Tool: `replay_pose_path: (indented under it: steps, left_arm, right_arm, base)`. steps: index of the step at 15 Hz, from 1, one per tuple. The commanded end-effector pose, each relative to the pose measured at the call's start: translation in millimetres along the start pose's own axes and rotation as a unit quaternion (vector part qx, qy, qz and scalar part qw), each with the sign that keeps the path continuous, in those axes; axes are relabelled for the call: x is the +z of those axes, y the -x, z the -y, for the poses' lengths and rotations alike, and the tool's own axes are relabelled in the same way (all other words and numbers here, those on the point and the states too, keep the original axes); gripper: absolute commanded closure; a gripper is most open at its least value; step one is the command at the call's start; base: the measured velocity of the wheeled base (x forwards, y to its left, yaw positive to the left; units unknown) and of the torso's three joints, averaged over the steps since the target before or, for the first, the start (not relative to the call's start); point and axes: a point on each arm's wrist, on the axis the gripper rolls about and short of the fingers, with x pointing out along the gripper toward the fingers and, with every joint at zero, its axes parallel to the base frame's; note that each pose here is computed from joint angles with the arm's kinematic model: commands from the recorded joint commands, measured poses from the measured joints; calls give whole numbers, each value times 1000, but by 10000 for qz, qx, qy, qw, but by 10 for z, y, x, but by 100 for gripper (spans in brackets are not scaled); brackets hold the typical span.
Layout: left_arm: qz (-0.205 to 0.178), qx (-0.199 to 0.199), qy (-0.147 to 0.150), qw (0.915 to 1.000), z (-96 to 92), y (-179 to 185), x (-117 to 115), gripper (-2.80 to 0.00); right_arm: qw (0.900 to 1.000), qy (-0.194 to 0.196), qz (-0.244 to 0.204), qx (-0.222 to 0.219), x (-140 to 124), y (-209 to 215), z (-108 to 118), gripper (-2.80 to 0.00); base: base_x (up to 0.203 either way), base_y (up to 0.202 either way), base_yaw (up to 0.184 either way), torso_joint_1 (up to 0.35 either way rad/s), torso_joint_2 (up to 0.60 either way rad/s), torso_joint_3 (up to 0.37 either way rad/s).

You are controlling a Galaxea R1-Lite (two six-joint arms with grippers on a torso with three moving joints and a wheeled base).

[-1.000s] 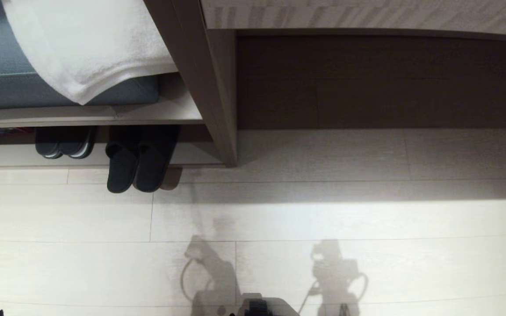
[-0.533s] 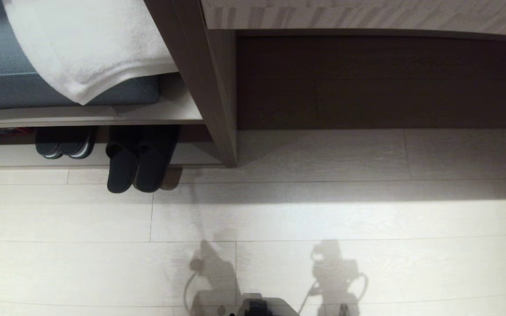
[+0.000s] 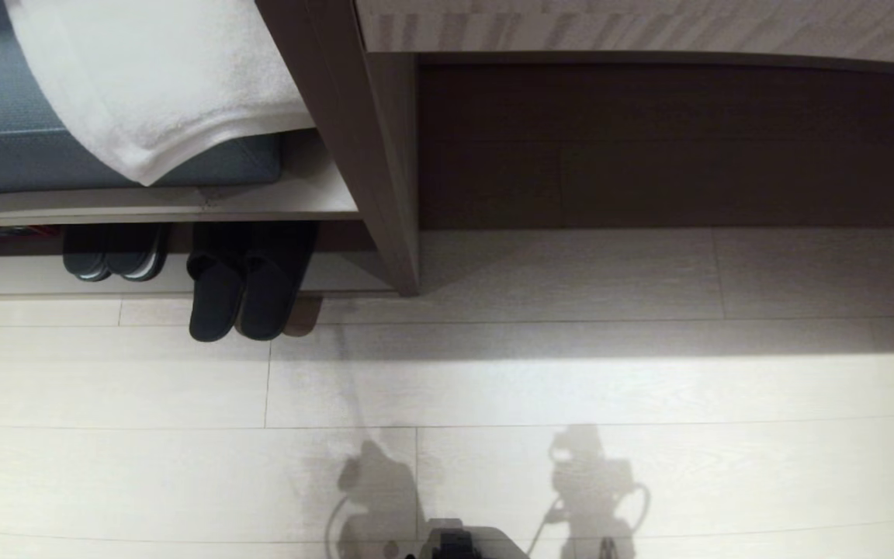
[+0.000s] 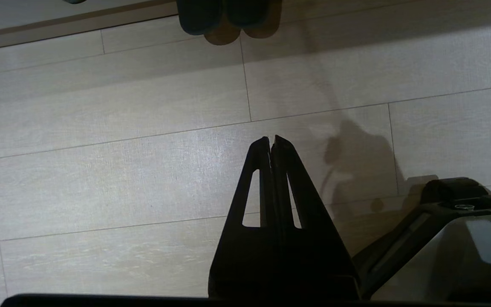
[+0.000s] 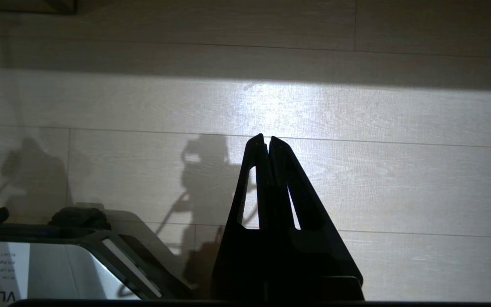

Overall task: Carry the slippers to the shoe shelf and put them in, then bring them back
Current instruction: Pick up the slippers in the shoe cabinet

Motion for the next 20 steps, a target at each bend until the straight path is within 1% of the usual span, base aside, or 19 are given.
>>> replay_pose_path:
  steps: [1, 5, 7, 9, 12, 14, 15, 17, 20]
  left_arm:
    - [-7, 2, -1, 10000, 0, -1, 0, 0]
    - [-45, -3, -20, 10000, -1, -7, 6, 0]
    - [-90, -28, 1, 10000, -8, -37, 61, 0]
    - [80, -25, 93, 9999, -31, -81, 236, 0]
    - [-94, 10, 233, 9997, -93, -368, 623, 0]
    - [-20, 125, 296, 9995, -137, -554, 835, 0]
    - [-240, 184, 324, 9990, -160, -690, 874, 0]
    - [-856, 303, 389, 9951, -215, -990, 866, 0]
    - [-1715, 412, 523, 9829, -308, -1380, 708, 0]
  right_arm:
    - [10000, -6, 3, 1, 0, 1, 0, 0]
    - [10000, 2, 3, 1, 0, 1, 0, 0]
    - [10000, 2, 3, 1, 0, 1, 0, 0]
    - [10000, 2, 3, 1, 0, 1, 0, 0]
    - [10000, 2, 3, 1, 0, 1, 0, 0]
    - [10000, 2, 3, 7, 0, 1, 0, 0]
    - [10000, 2, 3, 8, 0, 1, 0, 0]
    - [10000, 2, 3, 8, 0, 1, 0, 0]
    - [10000, 2, 3, 4, 0, 1, 0, 0]
  base:
    - [0, 0, 0, 0, 0, 0]
    - [0, 0, 0, 0, 0, 0]
    - [0, 0, 0, 0, 0, 0]
    - [0, 0, 0, 0, 0, 0]
    - [0, 0, 0, 0, 0, 0]
    - [0, 0, 0, 0, 0, 0]
    - [0, 0, 0, 0, 0, 0]
    - [0, 0, 0, 0, 0, 0]
    - [0, 0, 0, 0, 0, 0]
